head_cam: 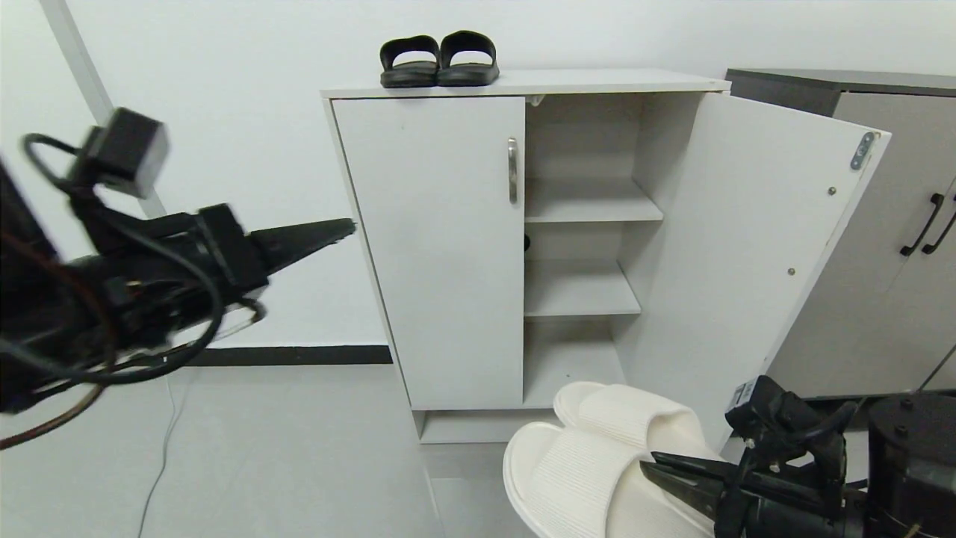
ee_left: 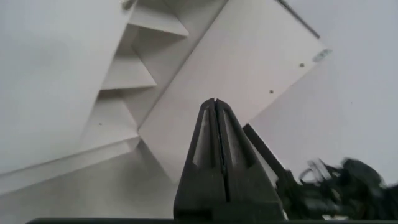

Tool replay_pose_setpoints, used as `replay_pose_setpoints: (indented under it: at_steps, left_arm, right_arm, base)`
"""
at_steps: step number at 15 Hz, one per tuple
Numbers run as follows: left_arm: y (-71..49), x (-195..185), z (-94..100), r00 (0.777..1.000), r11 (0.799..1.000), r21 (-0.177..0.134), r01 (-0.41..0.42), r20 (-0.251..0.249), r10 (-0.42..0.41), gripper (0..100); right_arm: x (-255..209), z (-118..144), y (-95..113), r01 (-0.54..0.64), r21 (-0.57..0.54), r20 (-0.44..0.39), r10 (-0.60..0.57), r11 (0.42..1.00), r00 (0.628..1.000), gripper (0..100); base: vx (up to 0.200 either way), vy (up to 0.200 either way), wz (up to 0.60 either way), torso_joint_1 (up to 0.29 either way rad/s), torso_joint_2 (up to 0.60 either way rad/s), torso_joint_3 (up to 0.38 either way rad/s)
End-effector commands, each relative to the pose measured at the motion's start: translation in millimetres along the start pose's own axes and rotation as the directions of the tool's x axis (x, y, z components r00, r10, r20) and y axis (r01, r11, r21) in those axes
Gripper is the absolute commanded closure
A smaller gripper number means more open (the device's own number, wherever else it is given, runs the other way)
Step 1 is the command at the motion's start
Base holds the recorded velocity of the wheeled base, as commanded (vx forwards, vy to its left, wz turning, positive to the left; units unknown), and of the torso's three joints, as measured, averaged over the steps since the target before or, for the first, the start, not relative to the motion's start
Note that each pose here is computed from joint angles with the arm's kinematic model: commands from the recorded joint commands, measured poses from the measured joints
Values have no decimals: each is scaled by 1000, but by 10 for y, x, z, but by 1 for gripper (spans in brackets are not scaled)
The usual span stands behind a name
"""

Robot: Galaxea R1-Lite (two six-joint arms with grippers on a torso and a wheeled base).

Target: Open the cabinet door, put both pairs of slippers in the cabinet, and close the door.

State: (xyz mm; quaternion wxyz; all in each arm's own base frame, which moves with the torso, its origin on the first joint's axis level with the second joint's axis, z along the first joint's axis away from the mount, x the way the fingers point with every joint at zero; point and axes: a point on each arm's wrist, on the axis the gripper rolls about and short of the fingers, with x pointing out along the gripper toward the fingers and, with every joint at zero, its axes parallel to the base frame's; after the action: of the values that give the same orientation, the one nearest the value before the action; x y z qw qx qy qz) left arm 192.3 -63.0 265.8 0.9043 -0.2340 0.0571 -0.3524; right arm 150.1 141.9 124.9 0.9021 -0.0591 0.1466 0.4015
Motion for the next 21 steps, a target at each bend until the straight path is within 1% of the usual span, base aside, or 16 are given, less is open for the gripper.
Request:
replay_pose_setpoints:
  at_steps: [1,2,3,5,7,8,10,11,12,13,14,15,17,18,20,21]
  left_arm:
    - [-346,-861,-69,994,998,53,-25,110,19,100]
    - [-570,-1308,-210,996,998,37,-43,80,40,100]
    - [-651,-1483,-278,996,998,40,-42,82,38,100]
    - [-702,-1680,-418,996,998,35,-60,71,57,100]
    - [-699,-1879,-618,978,983,21,-184,106,181,100]
    - [-645,-1918,-729,958,964,31,-265,118,260,100]
    - [-495,-1931,-932,903,901,96,-423,133,409,100]
    - [-339,-1954,-1145,817,802,160,-576,147,558,100]
    - [-265,-1991,-1280,769,744,193,-639,162,618,100]
    - [-221,-2024,-1380,738,711,200,-674,174,652,100]
    - [-210,-2038,-1414,720,693,196,-694,186,669,100]
    - [-188,-2075,-1526,654,625,190,-757,227,722,100]
    - [-155,-2101,-1675,577,534,221,-816,267,772,100]
    - [-119,-2121,-1785,568,519,234,-822,276,775,100]
    - [-22,-2119,-1941,567,511,252,-821,271,778,100]
    - [-9,-2105,-1942,581,525,250,-813,298,757,100]
  right_arm:
    - [48,-11,-22,7,4,-13,-7,1000,1000,100]
    - [57,3,-26,7,4,-8,-7,1000,1000,100]
    - [58,7,-23,6,3,-7,-6,1000,1000,100]
    - [58,7,-26,7,4,-7,-7,1000,1000,100]
    - [55,9,-26,7,4,-5,-7,1000,1000,100]
    - [55,9,-26,7,4,-5,-7,1000,1000,100]
    - [65,6,-27,9,6,-8,-9,1000,1000,100]
    - [121,4,-35,18,8,-17,-18,1000,1000,100]
    - [132,4,-38,30,14,-19,-30,999,999,100]
    - [140,14,-40,33,24,-16,-33,999,999,100]
    - [143,22,-40,34,27,-13,-33,999,999,100]
    - [147,34,-41,34,30,-9,-33,999,999,100]
    - [148,34,-34,31,29,-9,-30,999,1000,100]
    - [145,37,-34,31,29,-7,-30,999,1000,100]
    - [141,36,-36,43,29,-7,-43,999,999,100]
    - [145,37,-37,44,29,-7,-44,999,999,100]
  base:
    - [0,0,0,0,0,0]
    - [0,0,0,0,0,0]
    - [0,0,0,0,0,0]
    - [0,0,0,0,0,0]
    - [0,0,0,0,0,0]
    - [0,0,0,0,0,0]
    - [0,0,0,0,0,0]
    - [0,0,0,0,0,0]
    - [0,0,0,0,0,0]
    - [0,0,0,0,0,0]
    - [0,0,0,0,0,0]
    - [0,0,0,0,0,0]
    - [0,0,0,0,0,0]
    - [0,0,0,0,0,0]
    - [0,0,0,0,0,0]
    - [0,0,0,0,0,0]
